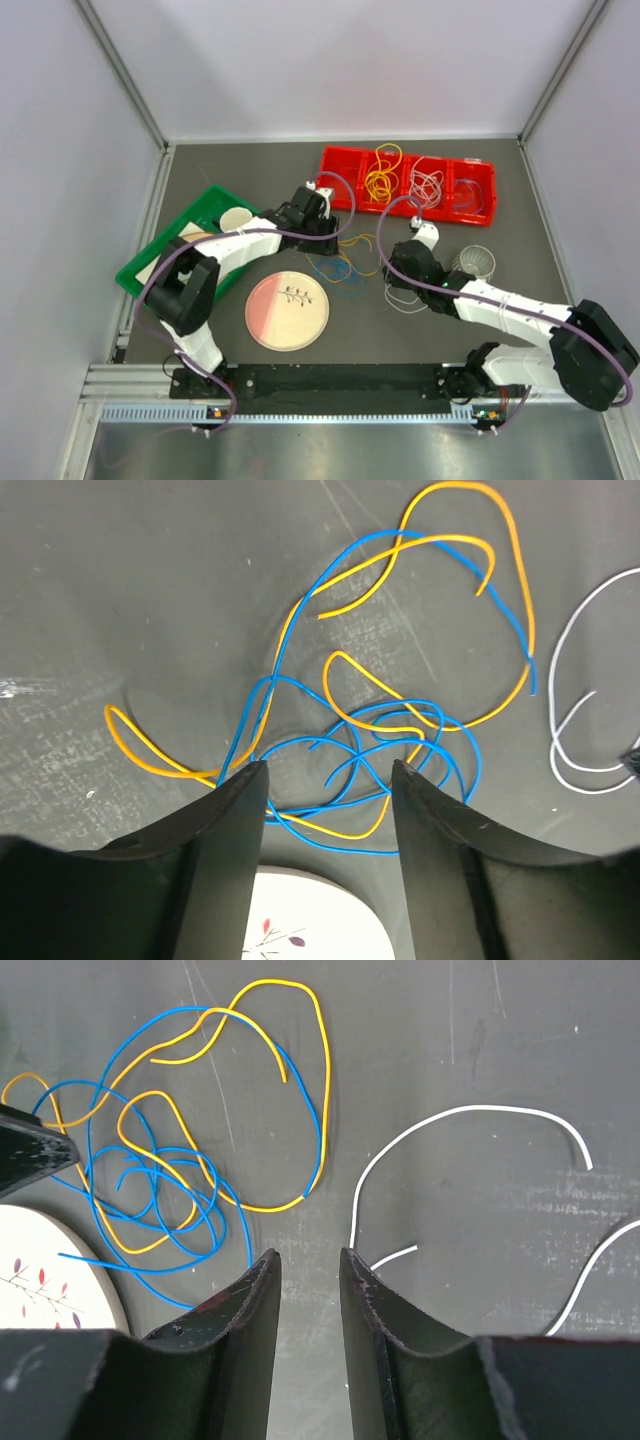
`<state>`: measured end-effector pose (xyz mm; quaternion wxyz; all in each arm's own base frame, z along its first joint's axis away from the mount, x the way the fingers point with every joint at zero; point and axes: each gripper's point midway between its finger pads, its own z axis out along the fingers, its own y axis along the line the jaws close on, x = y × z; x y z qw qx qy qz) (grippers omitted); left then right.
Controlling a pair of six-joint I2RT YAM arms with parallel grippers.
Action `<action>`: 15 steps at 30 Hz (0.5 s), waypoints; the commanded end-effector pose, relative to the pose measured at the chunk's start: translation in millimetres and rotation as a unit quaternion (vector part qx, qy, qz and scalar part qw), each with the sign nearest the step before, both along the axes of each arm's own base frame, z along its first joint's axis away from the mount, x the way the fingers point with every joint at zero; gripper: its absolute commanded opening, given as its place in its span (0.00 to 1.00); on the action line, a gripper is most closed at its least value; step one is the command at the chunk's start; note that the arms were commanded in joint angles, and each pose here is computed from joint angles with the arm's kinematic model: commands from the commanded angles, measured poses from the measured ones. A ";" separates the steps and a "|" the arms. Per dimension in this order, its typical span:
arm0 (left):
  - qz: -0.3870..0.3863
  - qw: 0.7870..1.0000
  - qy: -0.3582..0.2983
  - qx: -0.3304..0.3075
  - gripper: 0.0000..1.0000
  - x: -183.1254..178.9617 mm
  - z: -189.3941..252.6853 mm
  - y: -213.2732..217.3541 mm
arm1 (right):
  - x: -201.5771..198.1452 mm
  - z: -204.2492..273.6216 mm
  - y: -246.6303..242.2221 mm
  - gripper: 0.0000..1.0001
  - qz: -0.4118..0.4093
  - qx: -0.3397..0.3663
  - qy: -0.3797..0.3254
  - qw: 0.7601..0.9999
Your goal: Untangle the cables
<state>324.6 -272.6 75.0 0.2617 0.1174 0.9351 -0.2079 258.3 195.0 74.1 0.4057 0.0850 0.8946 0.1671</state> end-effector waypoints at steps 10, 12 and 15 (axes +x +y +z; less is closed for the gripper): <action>-0.002 0.997 -0.065 0.028 0.63 26.5 19.2 -7.1 | 9.4 17.8 12.0 0.30 0.005 0.017 -0.018 1.000; 0.006 0.996 -0.078 0.034 0.67 32.3 21.6 -4.8 | 8.8 15.8 13.3 0.30 0.009 0.016 -0.014 1.000; 0.003 0.996 -0.087 0.030 0.71 36.9 17.1 -8.1 | 9.4 15.1 14.1 0.30 0.011 0.014 -0.013 1.000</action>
